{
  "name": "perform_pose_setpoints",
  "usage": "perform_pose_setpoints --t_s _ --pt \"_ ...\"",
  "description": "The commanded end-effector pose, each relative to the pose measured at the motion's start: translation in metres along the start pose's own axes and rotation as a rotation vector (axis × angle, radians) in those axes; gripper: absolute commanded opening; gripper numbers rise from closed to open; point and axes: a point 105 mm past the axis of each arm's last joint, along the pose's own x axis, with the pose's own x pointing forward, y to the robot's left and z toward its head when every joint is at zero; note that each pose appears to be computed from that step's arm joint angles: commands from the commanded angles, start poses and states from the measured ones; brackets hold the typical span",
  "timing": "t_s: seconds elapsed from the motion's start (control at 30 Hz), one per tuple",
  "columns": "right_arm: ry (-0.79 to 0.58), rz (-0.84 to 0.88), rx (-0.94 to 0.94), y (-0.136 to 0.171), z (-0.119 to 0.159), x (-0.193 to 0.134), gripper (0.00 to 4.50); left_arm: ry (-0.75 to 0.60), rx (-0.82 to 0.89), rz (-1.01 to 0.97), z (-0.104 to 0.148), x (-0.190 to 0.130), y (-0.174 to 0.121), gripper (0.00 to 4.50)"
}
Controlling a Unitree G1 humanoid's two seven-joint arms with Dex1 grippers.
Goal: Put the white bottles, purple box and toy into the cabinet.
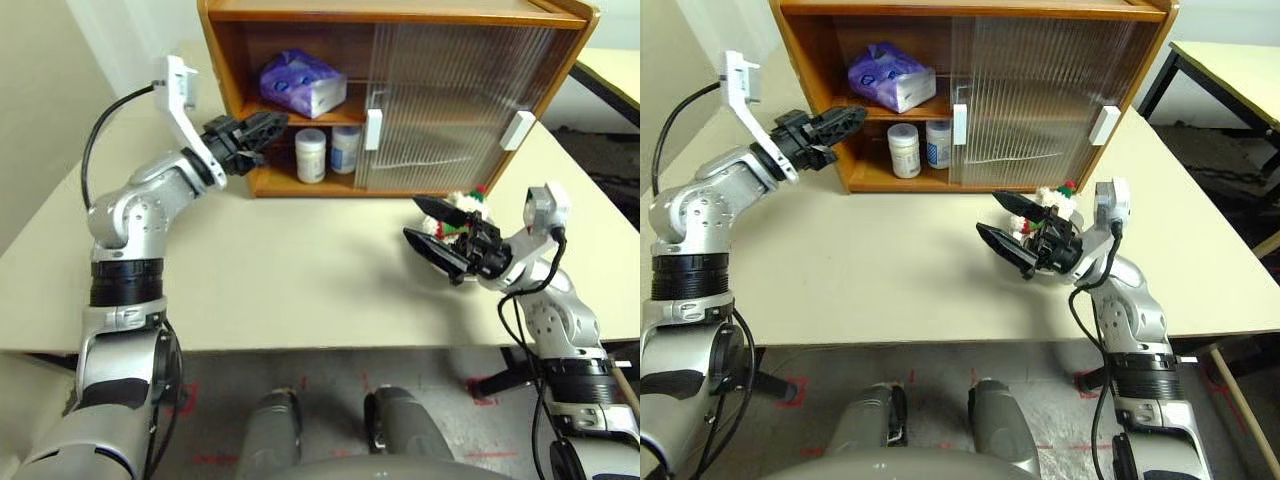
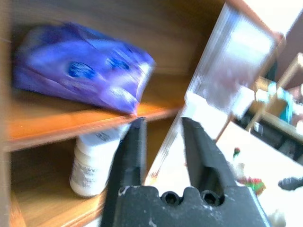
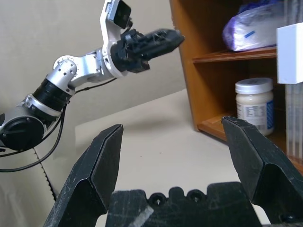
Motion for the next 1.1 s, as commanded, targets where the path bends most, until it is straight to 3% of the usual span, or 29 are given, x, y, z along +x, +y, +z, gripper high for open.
perform_pose_setpoints --t_s 0.03,0.33,0.73,1.1 --pt "-0.012 0.011 0.001 0.001 0.0 0.003 4.5 0.03 0.04 0.014 -0.007 0.021 0.003 0.08" --pt "-0.018 -0.008 -0.008 0.002 0.001 0.001 4.5 0.038 0.089 0.11 -0.007 0.06 0.023 0.03" --pt "-0.012 -0.018 -0.013 0.001 0.001 -0.001 4.5 0.047 0.144 0.281 -0.013 0.075 0.049 0.03" --pt "-0.034 -0.035 -0.024 -0.001 0.009 -0.003 4.5 -0.004 0.183 0.338 0.018 0.077 0.055 0.03"
